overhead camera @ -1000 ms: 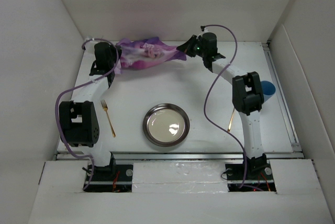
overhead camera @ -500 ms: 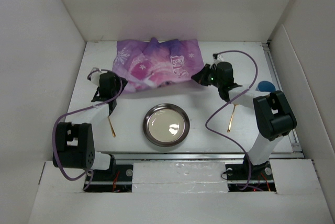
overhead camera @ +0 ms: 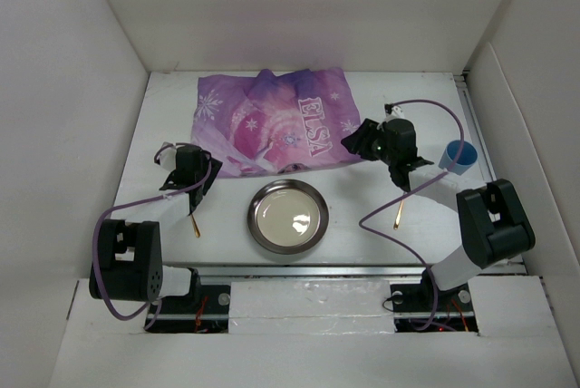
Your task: Set the dinner table for one person
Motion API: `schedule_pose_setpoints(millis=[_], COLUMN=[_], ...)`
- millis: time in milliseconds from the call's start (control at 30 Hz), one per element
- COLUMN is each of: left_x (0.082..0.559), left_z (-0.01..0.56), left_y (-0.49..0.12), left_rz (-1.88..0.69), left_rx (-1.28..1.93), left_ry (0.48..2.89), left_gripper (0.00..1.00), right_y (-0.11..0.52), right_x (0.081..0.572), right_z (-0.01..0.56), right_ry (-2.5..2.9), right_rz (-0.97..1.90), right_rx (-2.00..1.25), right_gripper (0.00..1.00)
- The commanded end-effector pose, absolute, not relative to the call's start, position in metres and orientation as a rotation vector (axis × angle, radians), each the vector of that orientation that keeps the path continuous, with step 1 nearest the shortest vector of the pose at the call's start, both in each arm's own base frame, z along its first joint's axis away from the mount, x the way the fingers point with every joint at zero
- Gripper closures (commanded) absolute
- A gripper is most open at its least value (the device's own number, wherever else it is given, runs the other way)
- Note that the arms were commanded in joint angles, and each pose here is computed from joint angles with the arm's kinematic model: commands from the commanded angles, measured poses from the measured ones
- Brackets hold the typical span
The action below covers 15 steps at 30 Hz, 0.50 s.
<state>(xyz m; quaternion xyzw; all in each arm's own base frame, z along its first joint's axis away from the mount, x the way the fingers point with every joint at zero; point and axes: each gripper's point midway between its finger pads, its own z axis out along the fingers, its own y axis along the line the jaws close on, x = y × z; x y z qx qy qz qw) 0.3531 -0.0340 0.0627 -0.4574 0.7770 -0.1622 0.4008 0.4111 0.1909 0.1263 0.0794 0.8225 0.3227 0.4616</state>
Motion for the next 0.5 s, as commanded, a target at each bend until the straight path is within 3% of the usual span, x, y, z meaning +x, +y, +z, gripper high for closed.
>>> schedule_pose_setpoints(millis=[0, 233, 467], left_x=[0.349, 0.349, 0.36], left_z=[0.059, 0.041, 0.033], left_y=[-0.026, -0.01, -0.008], left_rz=[-0.352, -0.276, -0.269], left_rx=[-1.245, -1.379, -1.46], left_ry=[1.966, 1.967, 1.955], left_gripper=[0.46, 0.49, 0.49], right_y=[0.165, 0.149, 0.134], right_x=[0.402, 0.382, 0.395], right_z=[0.12, 0.074, 0.071], right_ry=[2.046, 2.137, 2.105], right_rz=[0.696, 0.715, 0.76], right_rx=[0.306, 0.425, 0.534], right_gripper=[0.43, 0.44, 0.43])
